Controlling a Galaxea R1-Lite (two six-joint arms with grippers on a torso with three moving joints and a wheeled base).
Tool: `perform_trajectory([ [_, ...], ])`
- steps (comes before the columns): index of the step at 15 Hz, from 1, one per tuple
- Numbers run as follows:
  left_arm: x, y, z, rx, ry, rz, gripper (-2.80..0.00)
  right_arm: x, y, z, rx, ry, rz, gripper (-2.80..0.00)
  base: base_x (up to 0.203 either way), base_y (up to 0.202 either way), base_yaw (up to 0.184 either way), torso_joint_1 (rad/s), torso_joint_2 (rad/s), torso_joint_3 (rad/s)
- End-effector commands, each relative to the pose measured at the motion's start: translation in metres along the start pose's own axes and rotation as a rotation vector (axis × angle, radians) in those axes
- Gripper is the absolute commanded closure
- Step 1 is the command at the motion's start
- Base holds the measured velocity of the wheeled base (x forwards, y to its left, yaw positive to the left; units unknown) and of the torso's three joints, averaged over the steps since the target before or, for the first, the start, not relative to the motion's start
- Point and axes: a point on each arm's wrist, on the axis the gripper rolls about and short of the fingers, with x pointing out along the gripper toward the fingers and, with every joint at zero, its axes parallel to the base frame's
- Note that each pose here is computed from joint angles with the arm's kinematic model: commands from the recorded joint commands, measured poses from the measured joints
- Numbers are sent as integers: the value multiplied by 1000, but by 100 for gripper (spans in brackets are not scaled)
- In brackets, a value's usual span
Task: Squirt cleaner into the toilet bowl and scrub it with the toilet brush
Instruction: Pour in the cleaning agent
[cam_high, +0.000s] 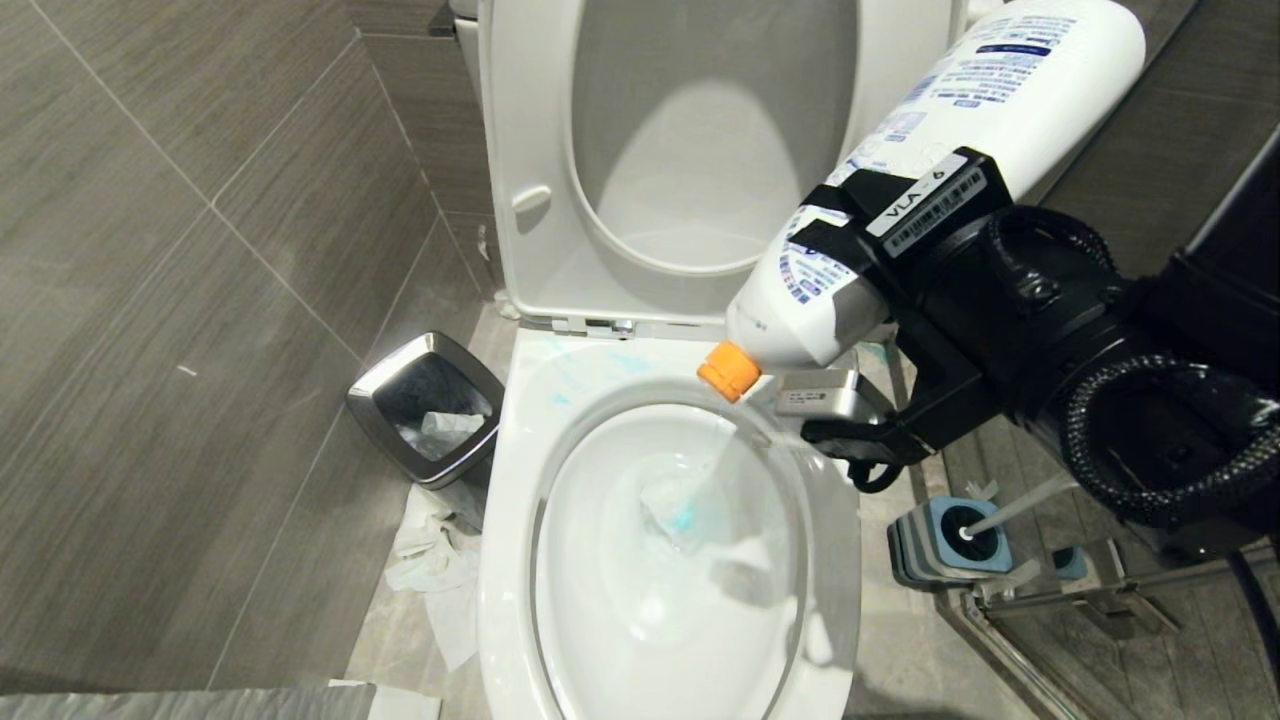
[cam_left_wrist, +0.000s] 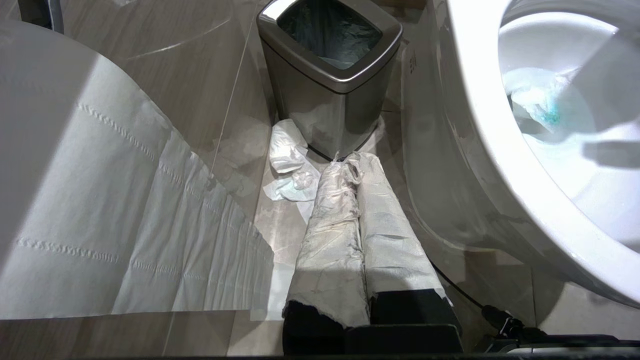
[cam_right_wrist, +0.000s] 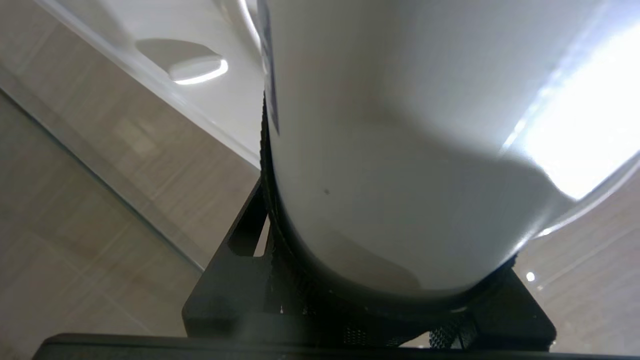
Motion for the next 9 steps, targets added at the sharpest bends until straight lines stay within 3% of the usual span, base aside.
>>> perform_trajectory([
  [1, 1, 0, -2, -1, 7, 1, 0, 0, 2, 4, -16, 3, 1, 0, 0, 0, 0, 0, 0, 0],
  [9, 1, 0, -2, -1, 7, 1, 0, -4, 2, 12, -18, -16, -8, 0, 0, 0, 0, 0, 0, 0],
])
